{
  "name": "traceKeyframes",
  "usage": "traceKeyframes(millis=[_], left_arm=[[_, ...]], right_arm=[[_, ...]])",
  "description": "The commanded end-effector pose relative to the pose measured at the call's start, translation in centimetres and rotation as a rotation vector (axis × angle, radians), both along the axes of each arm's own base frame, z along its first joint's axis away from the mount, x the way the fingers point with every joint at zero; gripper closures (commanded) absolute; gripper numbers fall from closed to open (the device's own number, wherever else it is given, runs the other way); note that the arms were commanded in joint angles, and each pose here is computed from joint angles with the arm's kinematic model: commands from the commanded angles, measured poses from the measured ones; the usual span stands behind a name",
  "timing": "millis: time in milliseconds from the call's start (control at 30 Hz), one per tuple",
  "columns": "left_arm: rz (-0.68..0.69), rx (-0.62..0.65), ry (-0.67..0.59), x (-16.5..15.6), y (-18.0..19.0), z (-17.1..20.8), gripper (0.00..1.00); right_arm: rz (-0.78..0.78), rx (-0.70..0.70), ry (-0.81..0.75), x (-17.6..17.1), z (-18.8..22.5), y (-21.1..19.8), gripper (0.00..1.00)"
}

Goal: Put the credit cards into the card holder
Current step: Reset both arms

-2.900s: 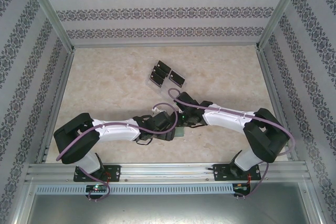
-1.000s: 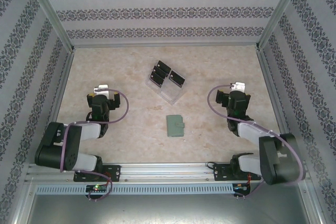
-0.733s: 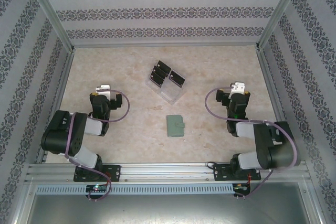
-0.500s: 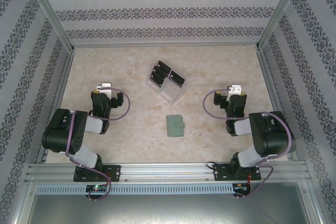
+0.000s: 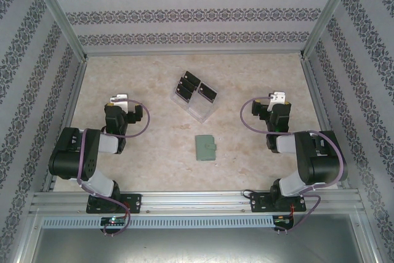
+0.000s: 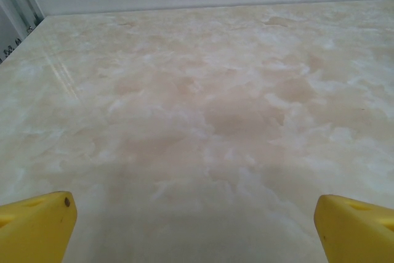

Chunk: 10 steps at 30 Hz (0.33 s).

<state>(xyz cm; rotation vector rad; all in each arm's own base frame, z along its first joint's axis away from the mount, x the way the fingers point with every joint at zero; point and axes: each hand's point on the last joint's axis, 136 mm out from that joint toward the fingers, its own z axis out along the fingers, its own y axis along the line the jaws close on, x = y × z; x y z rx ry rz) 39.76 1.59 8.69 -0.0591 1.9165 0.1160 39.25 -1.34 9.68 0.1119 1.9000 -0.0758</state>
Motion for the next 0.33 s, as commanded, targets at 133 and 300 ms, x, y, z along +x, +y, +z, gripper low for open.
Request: traceKeyframes(millis=[133,300], left_arm=[[0.0,-0.025,0.004,0.23,0.07,0.01,0.0],[-0.002,-0.025,0.001,0.19,0.05,0.03,0.0]], right_arm=[[0.04,0.015,-0.012,0.61,0.74,0.56,0.02],[0.047,0.01,-0.024,0.34,0.86,0.73,0.02]])
